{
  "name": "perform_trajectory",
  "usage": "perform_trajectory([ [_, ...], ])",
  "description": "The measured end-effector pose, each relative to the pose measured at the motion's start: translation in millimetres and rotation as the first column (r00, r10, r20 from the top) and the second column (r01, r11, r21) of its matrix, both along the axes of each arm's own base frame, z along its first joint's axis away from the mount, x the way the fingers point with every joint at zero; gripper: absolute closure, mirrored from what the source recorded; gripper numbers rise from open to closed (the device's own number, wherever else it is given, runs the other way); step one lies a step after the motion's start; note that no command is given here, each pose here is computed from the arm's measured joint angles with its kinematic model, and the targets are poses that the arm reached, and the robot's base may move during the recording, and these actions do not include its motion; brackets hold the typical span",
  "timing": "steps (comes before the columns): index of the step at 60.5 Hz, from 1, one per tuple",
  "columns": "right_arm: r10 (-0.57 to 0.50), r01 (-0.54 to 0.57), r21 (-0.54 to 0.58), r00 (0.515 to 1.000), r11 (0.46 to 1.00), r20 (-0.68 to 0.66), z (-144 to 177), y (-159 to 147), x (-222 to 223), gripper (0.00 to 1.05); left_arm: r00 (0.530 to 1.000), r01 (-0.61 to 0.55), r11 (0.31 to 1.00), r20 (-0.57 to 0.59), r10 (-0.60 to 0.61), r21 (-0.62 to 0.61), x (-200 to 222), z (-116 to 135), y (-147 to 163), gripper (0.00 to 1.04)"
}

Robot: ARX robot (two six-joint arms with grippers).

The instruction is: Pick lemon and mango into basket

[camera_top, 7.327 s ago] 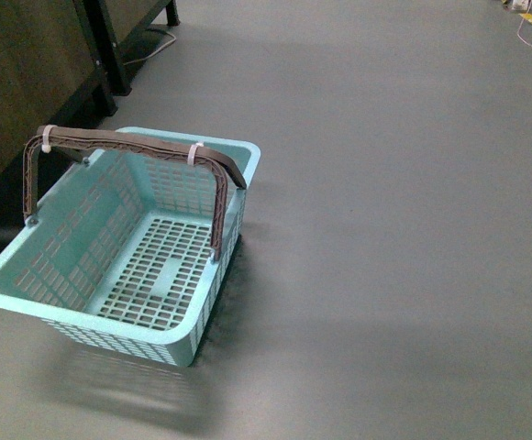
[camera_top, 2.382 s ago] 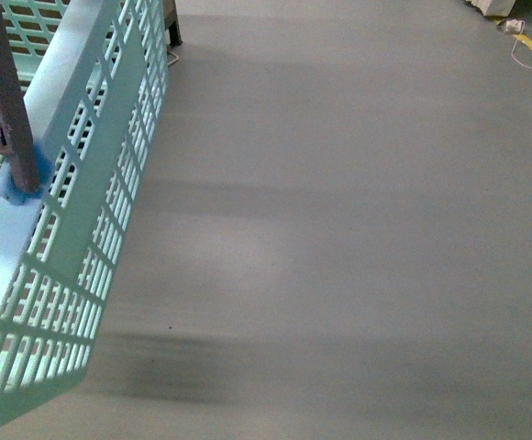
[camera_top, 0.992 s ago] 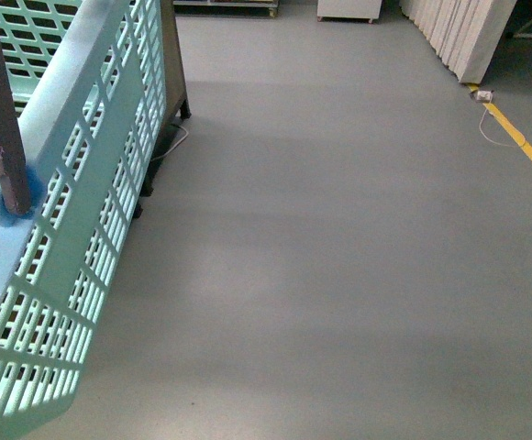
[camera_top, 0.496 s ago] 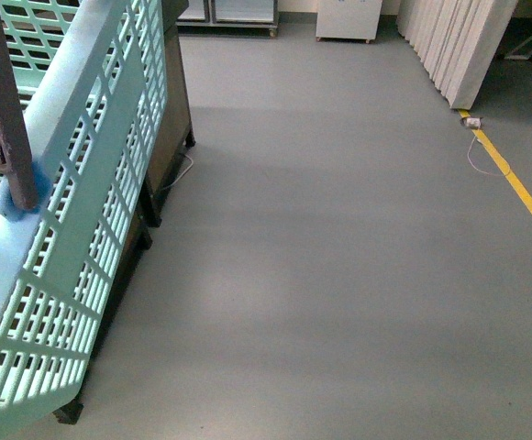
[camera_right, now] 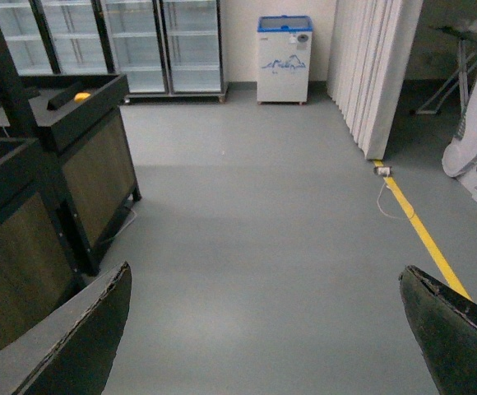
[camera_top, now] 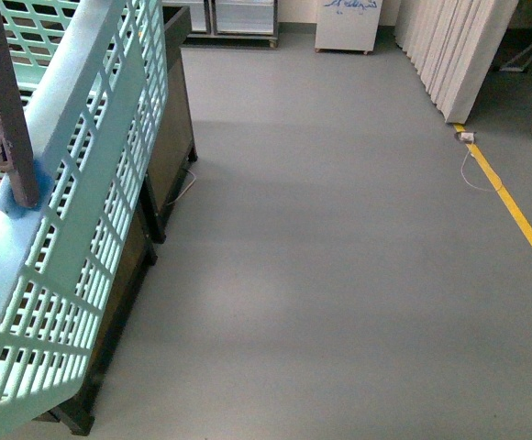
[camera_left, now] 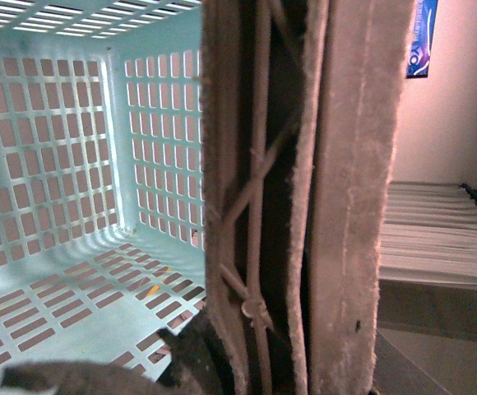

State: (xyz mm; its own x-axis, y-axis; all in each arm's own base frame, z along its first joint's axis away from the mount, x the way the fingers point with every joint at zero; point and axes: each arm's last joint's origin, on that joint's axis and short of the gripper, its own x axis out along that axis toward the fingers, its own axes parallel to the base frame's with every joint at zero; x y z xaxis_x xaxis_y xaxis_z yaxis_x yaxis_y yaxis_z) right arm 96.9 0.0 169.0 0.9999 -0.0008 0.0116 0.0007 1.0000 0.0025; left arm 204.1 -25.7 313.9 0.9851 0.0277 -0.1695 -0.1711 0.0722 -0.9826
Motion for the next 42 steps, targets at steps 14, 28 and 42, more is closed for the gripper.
perform_trajectory([
  [14, -0.004, 0.004, 0.0, 1.0, 1.0, 0.0, 0.0, -0.1, 0.0, 0.09, 1.0, 0.023, 1.0, 0.002, -0.023, -0.002, -0.6, 0.3, -2.1, 0.89],
  [28, -0.003, 0.003, 0.0, 1.0, 1.0, 0.0, 0.0, -0.1, 0.0, 0.09, 1.0, 0.0, 1.0, 0.002, 0.0, -0.006, -0.5, 0.2, -0.8, 0.89],
  [42, -0.001, 0.001, 0.0, 1.0, 1.0, 0.0, 0.0, 0.0, 0.0, 0.09, 1.0, 0.007, 1.0, -0.001, -0.007, -0.005, -0.5, -0.5, -1.0, 0.89],
])
